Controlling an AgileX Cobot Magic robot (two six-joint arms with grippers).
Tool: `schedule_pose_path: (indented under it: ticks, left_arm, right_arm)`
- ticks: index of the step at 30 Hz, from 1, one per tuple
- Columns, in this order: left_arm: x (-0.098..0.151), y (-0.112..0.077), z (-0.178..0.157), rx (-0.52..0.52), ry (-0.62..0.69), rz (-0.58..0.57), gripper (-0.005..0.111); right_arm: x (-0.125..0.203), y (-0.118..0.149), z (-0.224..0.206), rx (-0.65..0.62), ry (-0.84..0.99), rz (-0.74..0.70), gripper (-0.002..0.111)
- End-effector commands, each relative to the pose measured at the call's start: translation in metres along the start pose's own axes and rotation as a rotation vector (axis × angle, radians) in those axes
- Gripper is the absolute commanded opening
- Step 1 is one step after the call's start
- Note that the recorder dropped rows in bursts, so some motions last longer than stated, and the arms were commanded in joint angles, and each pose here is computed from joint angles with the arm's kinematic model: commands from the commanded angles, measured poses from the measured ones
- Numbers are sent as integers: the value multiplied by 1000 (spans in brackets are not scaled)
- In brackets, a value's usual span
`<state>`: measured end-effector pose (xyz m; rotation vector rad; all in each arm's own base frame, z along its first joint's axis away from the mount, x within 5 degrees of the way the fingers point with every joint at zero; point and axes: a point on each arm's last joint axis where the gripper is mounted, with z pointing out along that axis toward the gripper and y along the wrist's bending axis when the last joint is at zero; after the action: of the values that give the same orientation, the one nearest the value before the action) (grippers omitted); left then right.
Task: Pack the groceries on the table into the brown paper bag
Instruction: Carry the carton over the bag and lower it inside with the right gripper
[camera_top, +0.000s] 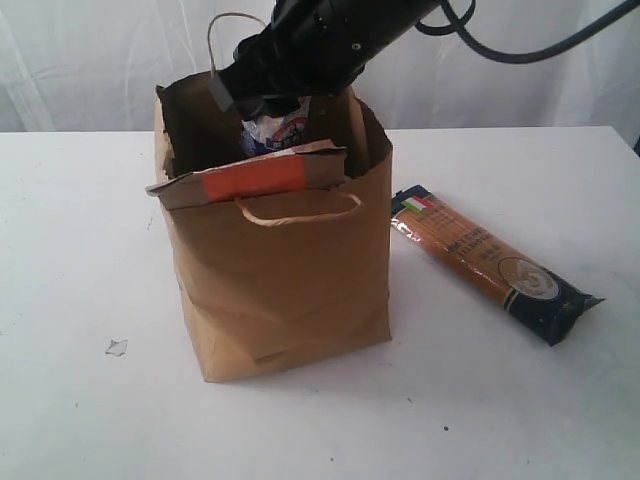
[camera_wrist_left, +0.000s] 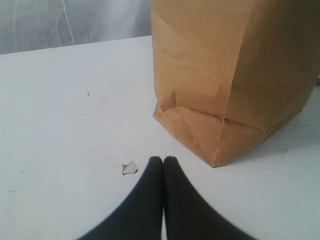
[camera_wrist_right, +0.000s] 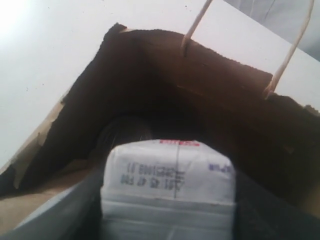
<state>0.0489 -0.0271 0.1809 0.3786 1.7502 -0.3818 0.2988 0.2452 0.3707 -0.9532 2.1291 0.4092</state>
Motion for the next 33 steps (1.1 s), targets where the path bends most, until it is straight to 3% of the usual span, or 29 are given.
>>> schedule_pose_path:
  ticks: [1,8,18,33]
  left_arm:
    - [1,0,0,-2,-2,-4,0]
    - [1,0,0,-2,-2,-4,0]
    - [1,0,0,-2,-2,-4,0]
    - [1,0,0,-2,-2,-4,0]
  right_arm:
    - [-1,6,-10,-27,21,-5,8]
    - [-12,7,-36,-4,-95,-22,8]
    - [-18,26,-43,-45,-97,-55,8]
    - [-3,21,5,-34,55,-49,8]
